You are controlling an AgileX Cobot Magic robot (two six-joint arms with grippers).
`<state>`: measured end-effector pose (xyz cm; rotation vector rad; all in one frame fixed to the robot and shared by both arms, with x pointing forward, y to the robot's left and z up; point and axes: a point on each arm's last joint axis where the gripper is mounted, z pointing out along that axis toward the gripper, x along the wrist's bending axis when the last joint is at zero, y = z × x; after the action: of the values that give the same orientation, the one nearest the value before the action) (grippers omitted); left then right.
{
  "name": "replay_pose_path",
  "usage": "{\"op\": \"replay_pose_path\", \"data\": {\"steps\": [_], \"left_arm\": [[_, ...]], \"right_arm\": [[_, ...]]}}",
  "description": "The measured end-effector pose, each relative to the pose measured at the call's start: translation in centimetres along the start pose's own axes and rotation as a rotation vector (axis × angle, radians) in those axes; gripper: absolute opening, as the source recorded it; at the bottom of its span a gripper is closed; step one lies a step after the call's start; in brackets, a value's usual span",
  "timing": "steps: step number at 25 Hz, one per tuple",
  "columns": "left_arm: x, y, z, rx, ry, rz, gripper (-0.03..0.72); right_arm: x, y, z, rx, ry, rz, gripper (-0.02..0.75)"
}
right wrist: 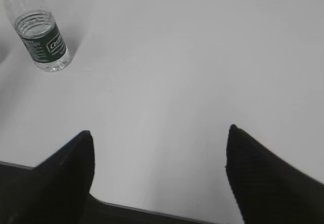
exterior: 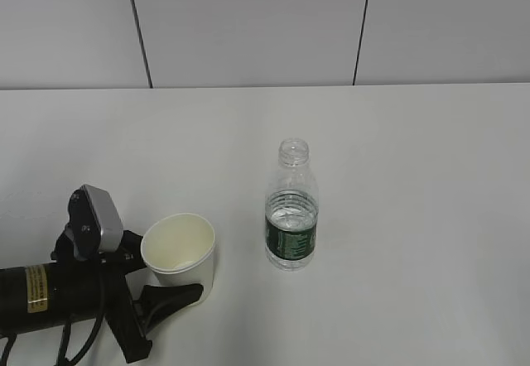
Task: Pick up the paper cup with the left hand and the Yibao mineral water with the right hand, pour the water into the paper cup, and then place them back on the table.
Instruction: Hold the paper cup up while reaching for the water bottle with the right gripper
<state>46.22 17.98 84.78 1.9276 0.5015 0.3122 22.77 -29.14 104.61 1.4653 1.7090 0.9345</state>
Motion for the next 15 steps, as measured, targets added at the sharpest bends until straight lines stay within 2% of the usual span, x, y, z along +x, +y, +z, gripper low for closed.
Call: {"op": "replay_pose_path", "data": {"steps": [3,10,15], "left_arm": [[0.0,0.0,0.0,0.000,0.000,0.000,0.465],[0.0,0.0,0.0,0.000,0.000,0.000,0.465],[0.0,0.0,0.0,0.000,0.000,0.000,0.465]], "right_arm": [[0.0,0.4,-0.2,-0.032,-0.004,-0.001,0.592],[-0.3,1.9,-0.2,-0.210,-0.029,0.000,0.592],[-0.4,2.7,0.5,-0.258,-0.041,-0.020,0.592]]}}
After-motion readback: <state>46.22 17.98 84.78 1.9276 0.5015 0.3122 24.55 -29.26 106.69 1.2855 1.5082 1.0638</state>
